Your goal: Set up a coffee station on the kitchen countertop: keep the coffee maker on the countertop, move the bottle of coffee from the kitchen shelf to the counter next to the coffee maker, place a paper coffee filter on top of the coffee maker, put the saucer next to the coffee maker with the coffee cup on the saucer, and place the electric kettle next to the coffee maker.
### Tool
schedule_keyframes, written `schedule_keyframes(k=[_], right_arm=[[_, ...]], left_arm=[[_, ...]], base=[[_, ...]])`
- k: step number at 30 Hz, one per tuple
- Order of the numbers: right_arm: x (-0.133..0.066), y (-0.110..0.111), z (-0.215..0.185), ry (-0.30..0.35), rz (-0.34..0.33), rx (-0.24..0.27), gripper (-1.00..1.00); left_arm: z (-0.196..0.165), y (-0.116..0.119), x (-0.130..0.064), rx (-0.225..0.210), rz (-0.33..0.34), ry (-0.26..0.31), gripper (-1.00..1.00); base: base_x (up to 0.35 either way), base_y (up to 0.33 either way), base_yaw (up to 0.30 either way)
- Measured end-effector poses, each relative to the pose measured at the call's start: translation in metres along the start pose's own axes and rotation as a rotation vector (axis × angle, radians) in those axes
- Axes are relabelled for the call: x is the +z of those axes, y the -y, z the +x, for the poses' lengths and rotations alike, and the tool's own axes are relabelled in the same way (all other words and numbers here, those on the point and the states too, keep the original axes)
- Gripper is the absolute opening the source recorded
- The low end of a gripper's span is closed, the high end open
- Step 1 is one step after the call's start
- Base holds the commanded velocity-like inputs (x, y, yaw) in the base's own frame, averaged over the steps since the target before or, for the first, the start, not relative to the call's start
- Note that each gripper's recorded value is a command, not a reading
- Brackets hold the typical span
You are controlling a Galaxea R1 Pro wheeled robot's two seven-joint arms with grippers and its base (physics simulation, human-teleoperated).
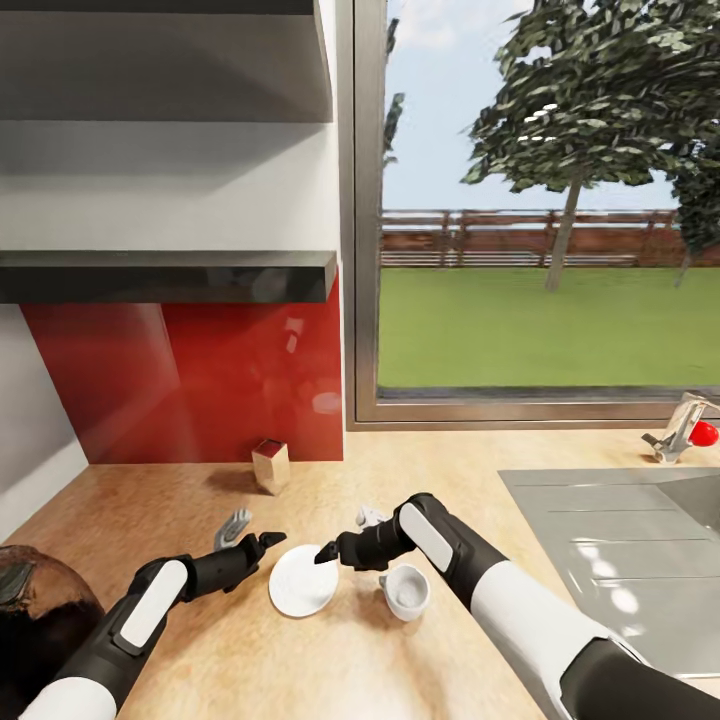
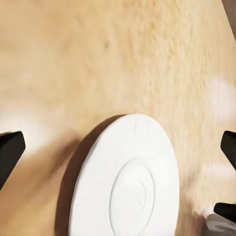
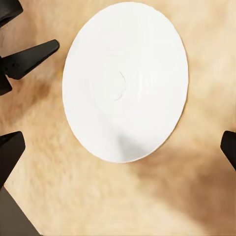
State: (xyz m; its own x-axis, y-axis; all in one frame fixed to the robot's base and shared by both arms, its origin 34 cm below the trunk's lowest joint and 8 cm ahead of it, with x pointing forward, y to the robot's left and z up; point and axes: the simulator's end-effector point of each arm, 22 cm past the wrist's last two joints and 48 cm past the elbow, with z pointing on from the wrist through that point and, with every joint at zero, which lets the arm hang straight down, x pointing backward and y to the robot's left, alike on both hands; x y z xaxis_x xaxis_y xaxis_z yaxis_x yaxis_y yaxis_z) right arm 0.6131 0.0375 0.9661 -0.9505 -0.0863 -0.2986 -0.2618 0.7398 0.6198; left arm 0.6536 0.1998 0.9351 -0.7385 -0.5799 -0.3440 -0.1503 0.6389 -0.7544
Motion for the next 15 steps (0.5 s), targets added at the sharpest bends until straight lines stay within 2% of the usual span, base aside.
schedule_keyframes(k=[5, 15], right_arm=[[0.0017, 0.0013, -0.0086, 0.054, -0.003, -0.002, 1.0], [0.0041, 0.0023, -0.0063, 0.061, -0.005, 0.001, 1.0]], left_arm=[[0.0003, 0.0001, 0.0001, -0.001, 0.0, 0.0, 1.0], [0.0008, -0.0007, -0.0005, -0.004, 0.002, -0.002, 1.0]], base=[[0.0, 0.0, 0.0], [0.0, 0.0, 0.0]])
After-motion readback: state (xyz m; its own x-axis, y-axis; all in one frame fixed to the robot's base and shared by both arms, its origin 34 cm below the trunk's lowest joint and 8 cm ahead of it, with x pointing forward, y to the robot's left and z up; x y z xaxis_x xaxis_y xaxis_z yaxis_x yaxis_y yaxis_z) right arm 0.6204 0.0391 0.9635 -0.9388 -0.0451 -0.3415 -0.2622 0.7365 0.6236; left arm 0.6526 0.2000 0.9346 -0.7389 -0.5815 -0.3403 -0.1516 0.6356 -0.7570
